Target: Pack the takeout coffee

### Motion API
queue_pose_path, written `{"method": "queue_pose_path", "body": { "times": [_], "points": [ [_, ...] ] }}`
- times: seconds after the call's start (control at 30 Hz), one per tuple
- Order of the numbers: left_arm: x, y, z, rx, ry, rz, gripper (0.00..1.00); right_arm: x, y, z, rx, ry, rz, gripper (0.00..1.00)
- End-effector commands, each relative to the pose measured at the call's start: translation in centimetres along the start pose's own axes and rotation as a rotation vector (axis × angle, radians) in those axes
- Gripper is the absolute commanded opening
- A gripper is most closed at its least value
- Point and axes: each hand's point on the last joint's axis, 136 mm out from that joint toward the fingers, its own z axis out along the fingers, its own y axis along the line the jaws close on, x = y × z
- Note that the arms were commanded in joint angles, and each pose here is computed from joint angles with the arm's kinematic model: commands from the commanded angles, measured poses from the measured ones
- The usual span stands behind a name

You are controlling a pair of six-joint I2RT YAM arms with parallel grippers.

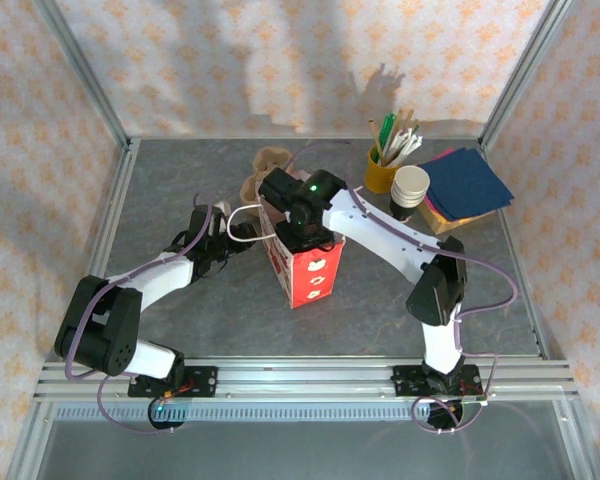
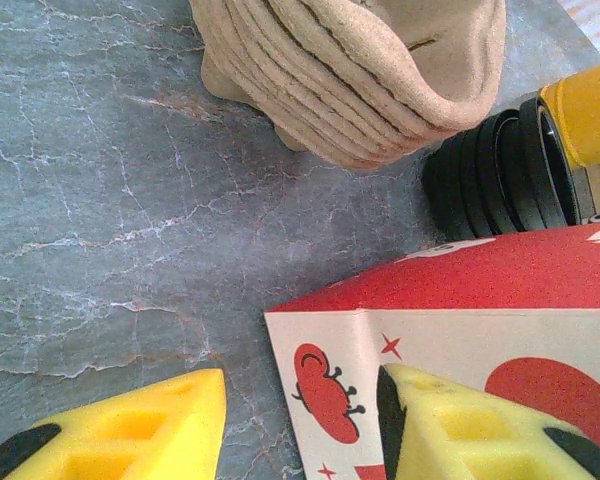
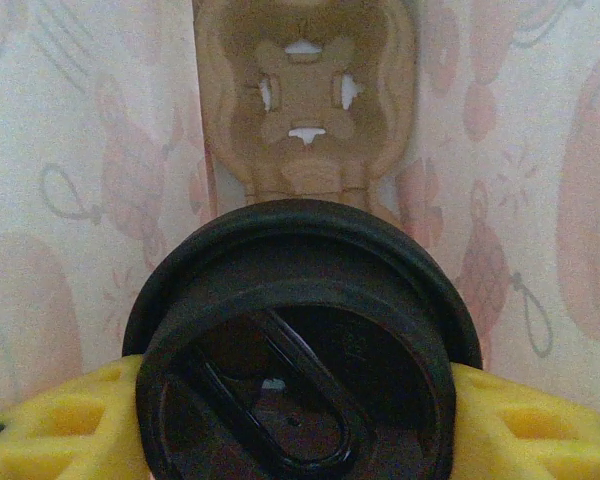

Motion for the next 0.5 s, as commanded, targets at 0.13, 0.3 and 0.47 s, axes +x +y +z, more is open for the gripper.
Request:
{"method": "queue_pose_path", "body": {
  "times": [0.13,0.3,0.47],
  "points": [
    [-0.54,-0.67,-0.25,0.011,-0.03,0.036,0.46,0.5,-0.29,-0.24,0.0,0.019,-0.001,0.43],
    [-0.57,-0.76,-0.13,0.015,-0.029,0.034,0.46,0.64,-0.35,-0.09,0.002,0.023,-0.001,0.43],
    [-0.62,-0.85,-0.17,0.018,-0.031,0.034,0.46,0.63,-0.37,0.14,0.008,0.027,-0.001,0.43]
  ]
}}
